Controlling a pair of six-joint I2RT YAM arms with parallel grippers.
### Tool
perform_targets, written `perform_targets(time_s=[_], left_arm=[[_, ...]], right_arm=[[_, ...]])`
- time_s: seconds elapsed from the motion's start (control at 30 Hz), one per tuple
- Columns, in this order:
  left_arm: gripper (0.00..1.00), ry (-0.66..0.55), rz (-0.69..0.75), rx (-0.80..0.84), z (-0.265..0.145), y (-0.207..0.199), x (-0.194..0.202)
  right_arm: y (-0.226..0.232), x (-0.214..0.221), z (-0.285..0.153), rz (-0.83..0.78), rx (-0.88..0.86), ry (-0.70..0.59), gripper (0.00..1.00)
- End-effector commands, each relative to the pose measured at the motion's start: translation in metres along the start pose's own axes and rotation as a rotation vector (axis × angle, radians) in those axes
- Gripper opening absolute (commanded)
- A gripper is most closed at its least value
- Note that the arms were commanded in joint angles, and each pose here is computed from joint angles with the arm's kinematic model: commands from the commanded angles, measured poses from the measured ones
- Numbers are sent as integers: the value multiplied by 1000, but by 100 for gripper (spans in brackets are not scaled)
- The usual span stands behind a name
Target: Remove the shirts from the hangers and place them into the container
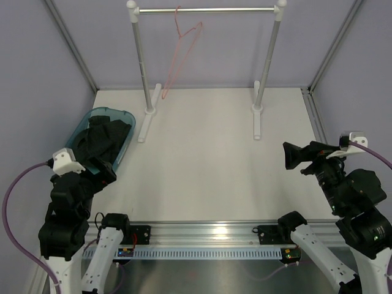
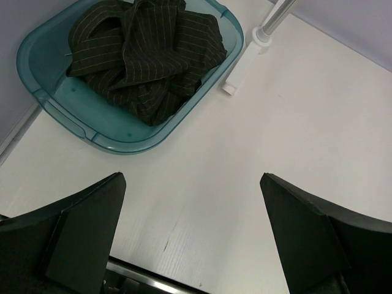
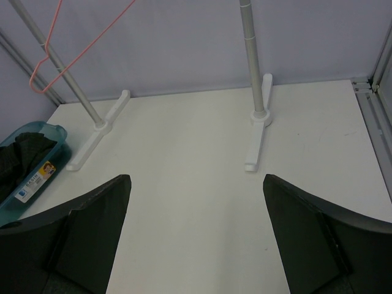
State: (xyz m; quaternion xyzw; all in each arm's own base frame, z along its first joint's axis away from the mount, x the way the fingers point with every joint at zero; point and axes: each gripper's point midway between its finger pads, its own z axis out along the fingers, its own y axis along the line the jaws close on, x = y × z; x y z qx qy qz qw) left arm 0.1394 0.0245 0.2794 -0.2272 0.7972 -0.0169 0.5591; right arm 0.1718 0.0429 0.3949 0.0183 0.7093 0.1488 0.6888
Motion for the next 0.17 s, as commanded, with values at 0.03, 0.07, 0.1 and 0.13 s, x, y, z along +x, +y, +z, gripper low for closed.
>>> perform_targets(time_s=[0.03,0.07,0.1,0.13], left_arm=[[99,-3,-9,7,8,-7,-6],[99,6,-8,9,10,-7,-3],[99,6,-10,15,11,-9,-4],[99,8,-12,20,11,-10,-3]], right_arm=[[3,-14,1,18,-8,-56,99],[3,-14,1,17,-11,-56,99],[4,-14,1,14,-17,-55,99],[5,-15,1,15,-19,-59,100]])
